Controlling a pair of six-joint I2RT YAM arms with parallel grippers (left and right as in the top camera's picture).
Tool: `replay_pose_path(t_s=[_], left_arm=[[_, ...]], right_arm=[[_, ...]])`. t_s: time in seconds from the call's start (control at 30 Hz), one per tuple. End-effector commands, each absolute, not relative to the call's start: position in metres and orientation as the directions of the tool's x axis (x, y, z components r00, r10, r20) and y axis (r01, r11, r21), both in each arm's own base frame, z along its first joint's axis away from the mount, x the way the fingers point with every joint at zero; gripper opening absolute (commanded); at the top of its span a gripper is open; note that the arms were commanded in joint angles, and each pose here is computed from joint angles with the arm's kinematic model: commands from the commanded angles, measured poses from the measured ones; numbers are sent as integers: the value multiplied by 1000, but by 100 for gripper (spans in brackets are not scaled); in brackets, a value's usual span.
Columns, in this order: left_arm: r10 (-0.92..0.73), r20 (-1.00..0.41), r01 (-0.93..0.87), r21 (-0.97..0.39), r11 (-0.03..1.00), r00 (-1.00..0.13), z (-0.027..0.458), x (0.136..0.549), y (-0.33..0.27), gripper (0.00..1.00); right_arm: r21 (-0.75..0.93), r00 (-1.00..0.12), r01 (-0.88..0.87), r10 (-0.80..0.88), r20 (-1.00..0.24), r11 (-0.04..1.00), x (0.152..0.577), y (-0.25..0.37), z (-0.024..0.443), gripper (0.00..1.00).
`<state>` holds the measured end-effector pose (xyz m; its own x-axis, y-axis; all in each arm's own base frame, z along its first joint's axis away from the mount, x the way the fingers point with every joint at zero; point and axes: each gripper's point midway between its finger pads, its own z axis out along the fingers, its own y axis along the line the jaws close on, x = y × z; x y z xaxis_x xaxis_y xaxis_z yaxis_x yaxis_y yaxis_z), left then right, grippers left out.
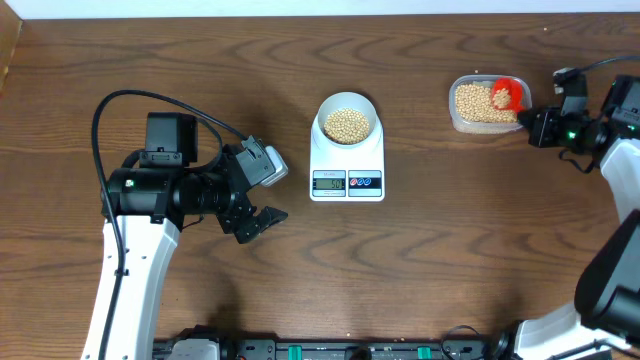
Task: Scoop item into bowl and weigh 50g on scale
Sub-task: 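Lift the red scoop away from the bowl toward the soybean tub, then move the red scoop down to the table right of the scale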
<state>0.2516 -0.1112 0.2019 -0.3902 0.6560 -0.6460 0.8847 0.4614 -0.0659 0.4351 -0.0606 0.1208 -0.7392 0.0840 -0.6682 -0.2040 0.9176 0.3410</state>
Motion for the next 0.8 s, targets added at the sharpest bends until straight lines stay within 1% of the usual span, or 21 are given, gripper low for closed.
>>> replay_pose_path(t_s=[0.0,0.1,0.17,0.2,0.3,0.4,0.43,0.53,0.6,0.7,0.73,0.77], left_arm=[[660,-652,889,-50,455,-374,206,254,-111,96],[660,-652,889,-50,455,-374,206,254,-111,95],[659,-652,889,-50,454,-374,206,254,-111,95],[659,-652,889,-50,454,-374,206,254,-111,95],[660,-652,889,-50,455,-374,206,254,-111,95],[659,-652,889,-50,454,-374,206,254,-111,95],[659,-652,889,-50,454,-374,206,254,-111,95],[660,-652,889,-50,455,-374,206,254,-111,95],[660,-652,889,-50,455,-374,206,254,-111,95],[660,-652,889,-50,455,-374,206,254,-111,95],[659,-652,889,-50,454,-374,206,254,-111,95],[659,-652,889,-50,454,-374,206,254,-111,96]], right_arm=[[163,-688,-224,-38,-724,961,435,-67,148,1],[68,-693,-225,-110,-712,972,434,-66,150,1],[-52,-716,-225,-202,-669,973,436,-57,143,1],[-76,-719,-228,-220,-659,971,437,-53,142,1],[-162,-720,-252,-297,-628,954,438,-45,140,1],[-255,-732,-235,-344,-588,938,439,-45,139,1],[-312,-737,-235,-377,-560,921,439,-44,139,1],[-390,-746,-228,-417,-519,892,439,-46,140,1],[-430,-752,-216,-430,-500,877,438,-46,142,1],[-442,-744,-227,-447,-496,868,439,-37,143,1],[-436,-739,-232,-449,-502,870,439,-34,144,1],[-405,-733,-208,-416,-539,890,439,-31,151,1]])
